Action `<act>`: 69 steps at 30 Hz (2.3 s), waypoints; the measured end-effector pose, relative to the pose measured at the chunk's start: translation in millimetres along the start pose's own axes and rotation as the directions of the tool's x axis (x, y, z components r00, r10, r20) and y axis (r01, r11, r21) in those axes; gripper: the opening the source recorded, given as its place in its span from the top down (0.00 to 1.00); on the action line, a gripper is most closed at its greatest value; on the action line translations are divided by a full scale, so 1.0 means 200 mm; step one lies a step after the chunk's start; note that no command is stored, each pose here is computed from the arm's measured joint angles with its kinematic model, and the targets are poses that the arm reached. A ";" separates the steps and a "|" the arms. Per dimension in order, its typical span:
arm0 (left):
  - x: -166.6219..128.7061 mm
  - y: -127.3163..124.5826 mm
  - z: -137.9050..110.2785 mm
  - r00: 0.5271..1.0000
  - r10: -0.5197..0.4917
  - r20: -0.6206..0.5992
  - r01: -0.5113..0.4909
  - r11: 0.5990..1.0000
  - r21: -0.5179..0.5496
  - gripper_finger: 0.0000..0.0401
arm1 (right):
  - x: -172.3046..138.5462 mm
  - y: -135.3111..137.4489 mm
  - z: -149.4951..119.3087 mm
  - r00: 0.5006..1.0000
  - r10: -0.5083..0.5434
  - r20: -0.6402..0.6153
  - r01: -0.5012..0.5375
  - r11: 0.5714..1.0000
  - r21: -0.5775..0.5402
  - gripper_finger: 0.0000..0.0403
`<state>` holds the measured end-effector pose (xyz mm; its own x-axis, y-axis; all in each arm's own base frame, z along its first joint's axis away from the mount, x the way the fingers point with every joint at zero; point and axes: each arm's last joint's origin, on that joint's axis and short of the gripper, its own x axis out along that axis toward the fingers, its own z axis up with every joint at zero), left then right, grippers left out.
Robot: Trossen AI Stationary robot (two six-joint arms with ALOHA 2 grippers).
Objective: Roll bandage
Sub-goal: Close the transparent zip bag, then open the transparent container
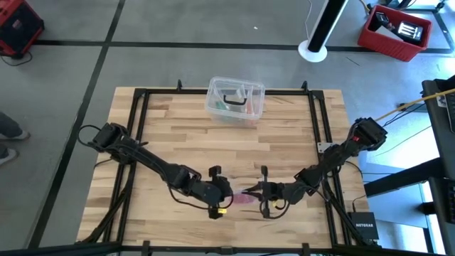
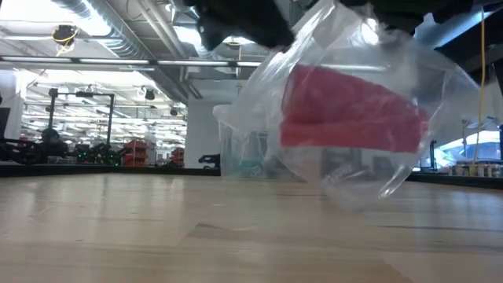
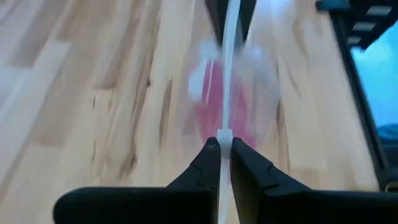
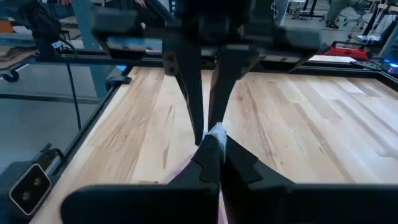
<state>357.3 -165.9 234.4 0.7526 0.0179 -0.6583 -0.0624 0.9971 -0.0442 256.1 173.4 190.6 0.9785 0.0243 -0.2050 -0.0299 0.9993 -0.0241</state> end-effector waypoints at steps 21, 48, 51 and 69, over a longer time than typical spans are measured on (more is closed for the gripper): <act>-0.09 -0.06 -0.15 0.963 -0.022 -0.270 0.018 1.000 -0.019 0.86 | -0.08 -0.04 0.12 1.000 0.016 0.024 -0.016 1.000 0.005 1.00; -0.42 0.45 -0.04 0.910 0.414 -0.025 -0.412 0.909 0.061 0.65 | 0.10 -0.49 -0.10 0.893 -0.206 -0.400 0.237 0.971 0.030 0.70; -0.48 0.56 -0.01 0.926 0.377 0.021 -0.377 0.926 0.012 0.65 | 0.07 -0.54 0.03 0.886 -0.190 -0.422 0.198 0.980 -0.025 0.55; -0.63 1.36 -0.04 0.917 0.369 0.151 -0.338 0.920 -0.200 0.65 | -0.40 -1.40 0.48 0.774 -0.465 -0.430 0.492 0.869 -0.054 0.38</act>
<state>240.4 102.7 300.1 0.7660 0.3959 -0.5065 -0.4426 0.8962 0.0312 206.6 -104.9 308.5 0.6832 -0.4584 -0.5684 0.4441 0.8787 -0.1749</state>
